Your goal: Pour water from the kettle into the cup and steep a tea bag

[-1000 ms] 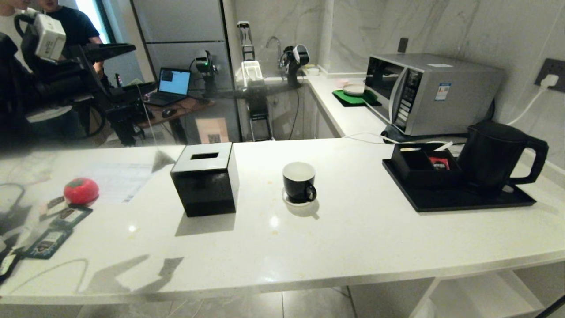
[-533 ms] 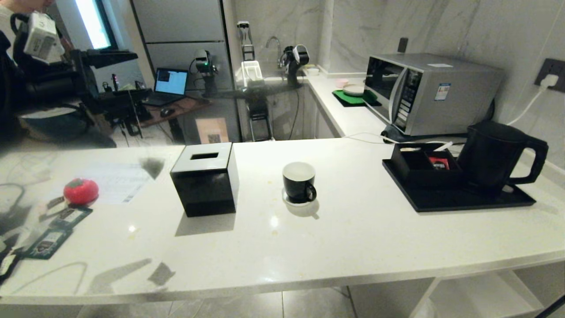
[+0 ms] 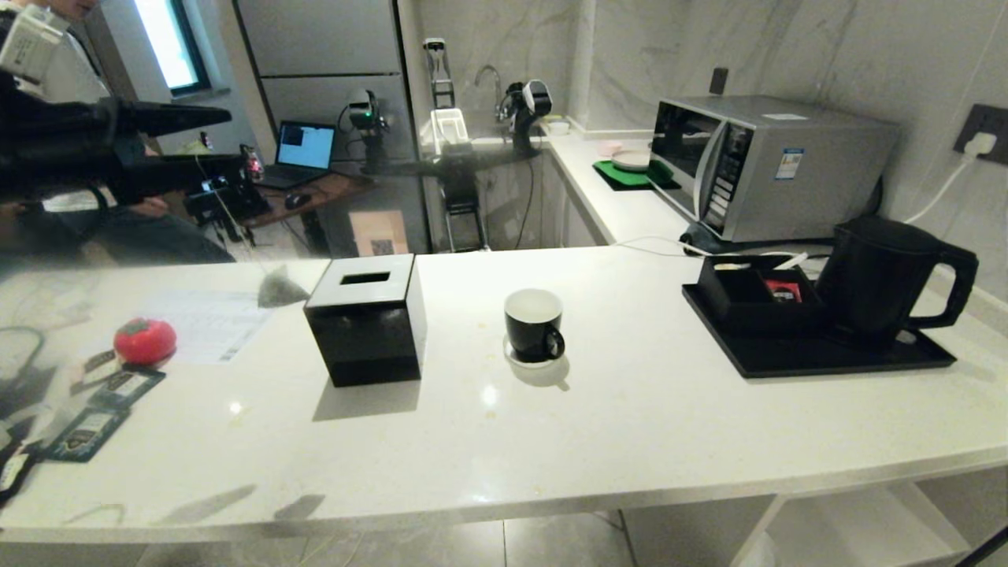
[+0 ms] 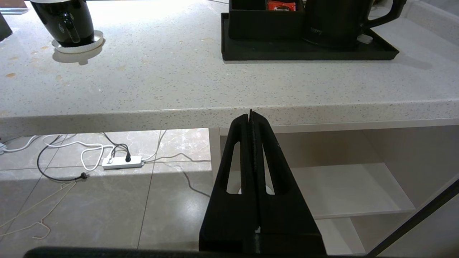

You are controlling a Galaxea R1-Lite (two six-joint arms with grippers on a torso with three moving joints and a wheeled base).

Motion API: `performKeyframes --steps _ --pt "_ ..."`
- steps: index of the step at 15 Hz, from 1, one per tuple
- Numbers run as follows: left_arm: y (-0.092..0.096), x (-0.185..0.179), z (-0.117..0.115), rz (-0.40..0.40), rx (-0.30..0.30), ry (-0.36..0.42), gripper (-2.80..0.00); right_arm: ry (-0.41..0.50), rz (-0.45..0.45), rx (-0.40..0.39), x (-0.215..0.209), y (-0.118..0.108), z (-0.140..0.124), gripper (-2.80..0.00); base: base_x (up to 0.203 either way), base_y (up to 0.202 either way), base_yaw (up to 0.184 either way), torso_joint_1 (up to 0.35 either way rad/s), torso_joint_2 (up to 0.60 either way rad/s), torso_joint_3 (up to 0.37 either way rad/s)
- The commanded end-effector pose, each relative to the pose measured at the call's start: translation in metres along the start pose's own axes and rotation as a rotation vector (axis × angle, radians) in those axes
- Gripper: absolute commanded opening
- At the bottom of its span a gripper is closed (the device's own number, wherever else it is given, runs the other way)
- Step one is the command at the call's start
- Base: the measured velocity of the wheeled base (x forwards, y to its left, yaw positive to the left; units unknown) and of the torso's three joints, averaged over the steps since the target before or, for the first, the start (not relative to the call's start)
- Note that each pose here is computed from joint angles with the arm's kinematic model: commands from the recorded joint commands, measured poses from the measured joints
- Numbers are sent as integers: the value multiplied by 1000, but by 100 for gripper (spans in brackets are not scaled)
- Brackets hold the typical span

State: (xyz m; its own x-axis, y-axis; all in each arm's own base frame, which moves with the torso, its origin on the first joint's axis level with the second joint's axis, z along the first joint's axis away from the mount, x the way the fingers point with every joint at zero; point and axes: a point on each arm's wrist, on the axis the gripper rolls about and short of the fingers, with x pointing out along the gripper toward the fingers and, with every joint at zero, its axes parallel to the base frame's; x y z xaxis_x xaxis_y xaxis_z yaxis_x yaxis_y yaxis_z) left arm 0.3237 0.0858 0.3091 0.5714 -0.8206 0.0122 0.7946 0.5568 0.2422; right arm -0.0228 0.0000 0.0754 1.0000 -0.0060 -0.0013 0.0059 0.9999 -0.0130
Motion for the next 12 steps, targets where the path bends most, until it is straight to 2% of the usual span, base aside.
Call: performKeyframes --steps 1,3,5,12 --pt "-11 -4 13 -7 -25 6 0 2 0 -1 0 0 0 -280 0 0 0 0 0 0" --pt "-13 -5 14 -7 -48 13 0 0 0 -1 0 0 0 -280 0 0 0 0 0 0" --pt "-14 -4 15 -9 -46 12 0 0 0 -1 0 0 0 -280 0 0 0 0 0 0" --pt "-27 -10 36 7 5 -2 0 2 0 -1 0 0 0 -280 0 0 0 0 0 0"
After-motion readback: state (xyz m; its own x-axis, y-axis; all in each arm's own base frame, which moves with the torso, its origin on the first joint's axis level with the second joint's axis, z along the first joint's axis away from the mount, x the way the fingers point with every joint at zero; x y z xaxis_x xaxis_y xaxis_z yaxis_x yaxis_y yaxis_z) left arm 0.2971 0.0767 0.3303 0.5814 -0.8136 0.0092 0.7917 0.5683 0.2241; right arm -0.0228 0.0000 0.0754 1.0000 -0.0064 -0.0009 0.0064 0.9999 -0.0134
